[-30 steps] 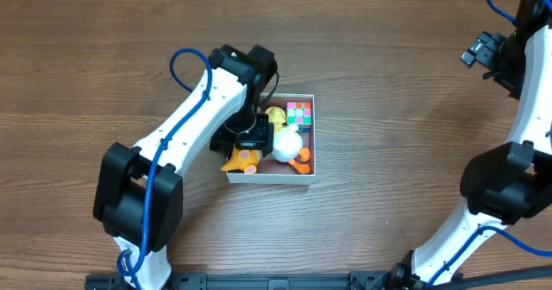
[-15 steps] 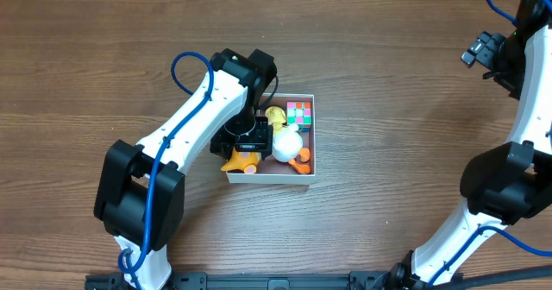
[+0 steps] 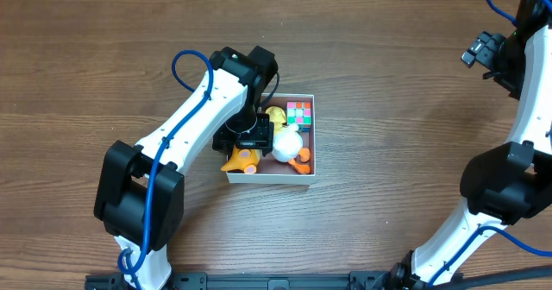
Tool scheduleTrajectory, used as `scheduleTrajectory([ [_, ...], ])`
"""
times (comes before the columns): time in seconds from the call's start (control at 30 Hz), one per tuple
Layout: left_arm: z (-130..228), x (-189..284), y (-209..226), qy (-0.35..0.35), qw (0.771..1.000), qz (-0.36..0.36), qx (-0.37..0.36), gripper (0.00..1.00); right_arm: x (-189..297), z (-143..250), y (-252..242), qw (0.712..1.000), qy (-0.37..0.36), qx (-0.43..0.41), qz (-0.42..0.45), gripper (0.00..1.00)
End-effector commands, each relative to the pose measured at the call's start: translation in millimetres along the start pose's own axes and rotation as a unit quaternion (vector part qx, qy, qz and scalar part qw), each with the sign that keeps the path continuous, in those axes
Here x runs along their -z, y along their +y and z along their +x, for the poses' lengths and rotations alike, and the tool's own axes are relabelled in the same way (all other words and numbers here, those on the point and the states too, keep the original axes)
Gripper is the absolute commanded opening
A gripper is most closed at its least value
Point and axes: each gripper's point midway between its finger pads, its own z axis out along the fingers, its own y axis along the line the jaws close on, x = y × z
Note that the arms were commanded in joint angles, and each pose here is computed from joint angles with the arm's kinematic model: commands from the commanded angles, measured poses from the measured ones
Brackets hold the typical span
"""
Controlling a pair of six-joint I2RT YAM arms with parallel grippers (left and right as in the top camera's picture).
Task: Pack container
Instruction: 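Press the dinosaur down into the box with the left gripper, then adjust the dinosaur upright in the box's left side with the left gripper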
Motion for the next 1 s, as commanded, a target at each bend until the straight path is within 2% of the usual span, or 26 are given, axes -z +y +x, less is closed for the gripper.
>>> scheduleTrajectory([
  [0.0, -8.0, 1.3, -5.1, -0.011, 1.0, 0.002, -0.015, 0.75, 7.1, -0.6, 0.4, 1.0, -0.009, 0.001, -0.004, 1.0],
  [0.13, -8.6, 1.3, -5.4, -0.013, 1.0, 0.002, -0.015, 0.73, 7.1, -0.6, 0.4, 1.0, -0.009, 0.001, -0.004, 1.0],
  [0.27, -8.6, 1.3, -5.4, -0.013, 1.0, 0.002, -0.017, 0.62, 7.1, -0.6, 0.4, 1.0, -0.009, 0.001, -0.004, 1.0],
  [0.53, -8.5, 1.3, -5.4, -0.012, 1.0, 0.002, -0.017, 0.52, 7.1, -0.6, 0.4, 1.0, -0.009, 0.001, -0.004, 1.0],
  [0.67, -8.1, 1.3, -5.4, -0.011, 1.0, 0.002, -0.017, 0.38, 7.1, -0.6, 0.4, 1.0, -0.009, 0.001, -0.004, 1.0],
  [0.97, -7.9, 2.0, -5.3, -0.011, 1.0, 0.002, -0.018, 0.32, 7.1, -0.6, 0.4, 1.0, -0.009, 0.001, -0.004, 1.0],
])
